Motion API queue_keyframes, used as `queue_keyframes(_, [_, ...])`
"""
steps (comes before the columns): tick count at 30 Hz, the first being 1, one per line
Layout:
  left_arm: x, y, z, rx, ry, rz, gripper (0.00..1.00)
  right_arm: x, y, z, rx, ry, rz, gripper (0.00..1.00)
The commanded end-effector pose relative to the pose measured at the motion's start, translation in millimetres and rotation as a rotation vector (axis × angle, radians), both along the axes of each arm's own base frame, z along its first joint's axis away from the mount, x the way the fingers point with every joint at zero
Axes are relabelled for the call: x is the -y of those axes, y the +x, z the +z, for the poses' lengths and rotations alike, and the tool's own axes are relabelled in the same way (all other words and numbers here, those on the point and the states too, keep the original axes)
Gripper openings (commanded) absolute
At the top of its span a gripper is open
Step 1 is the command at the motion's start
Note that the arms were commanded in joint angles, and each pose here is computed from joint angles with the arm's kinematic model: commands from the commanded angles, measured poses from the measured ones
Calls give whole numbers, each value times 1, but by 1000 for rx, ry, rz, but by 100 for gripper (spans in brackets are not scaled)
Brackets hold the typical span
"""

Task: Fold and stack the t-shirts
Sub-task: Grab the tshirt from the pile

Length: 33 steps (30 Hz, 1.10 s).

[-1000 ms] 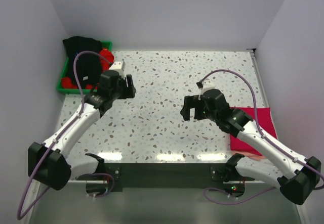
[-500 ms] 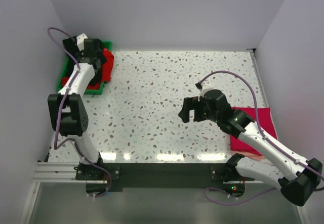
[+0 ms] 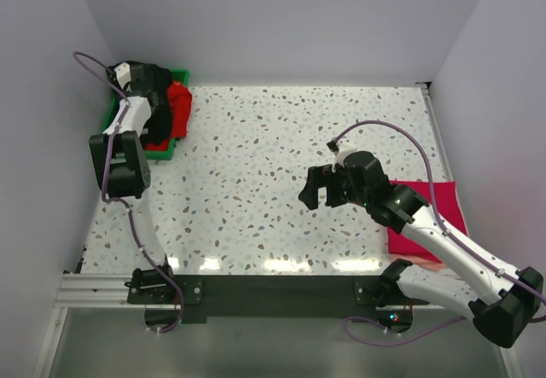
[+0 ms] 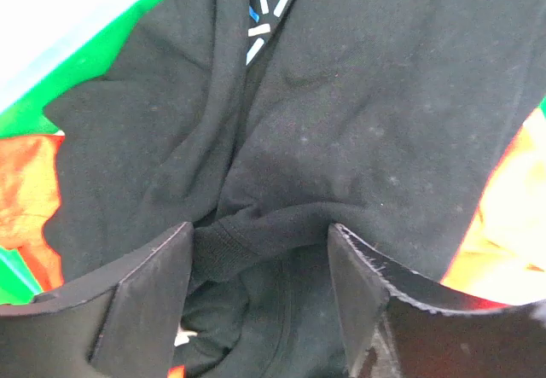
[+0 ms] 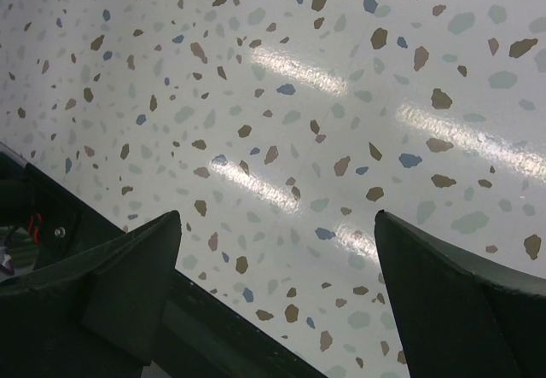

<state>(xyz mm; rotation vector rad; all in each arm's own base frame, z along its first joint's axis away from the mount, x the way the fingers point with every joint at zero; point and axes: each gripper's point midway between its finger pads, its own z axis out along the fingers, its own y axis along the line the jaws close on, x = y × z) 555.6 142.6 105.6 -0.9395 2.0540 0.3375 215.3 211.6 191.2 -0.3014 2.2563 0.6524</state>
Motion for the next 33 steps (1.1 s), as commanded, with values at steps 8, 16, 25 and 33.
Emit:
queue_keyframes(8, [-15, 20, 13, 51, 36, -28, 44, -5, -3, 1, 10, 16, 41, 99])
queue_keyframes(16, [-13, 22, 41, 89, 60, -76, 0, -8, -4, 0, 5, 22, 52, 99])
queue_keyframes(25, [13, 18, 180, 374, 67, -218, 0, -10, -3, 0, 6, 26, 58, 99])
queue_keyframes(33, [73, -8, 319, 661, 45, -462, 0, -9, 0, 4, 19, 25, 46, 99])
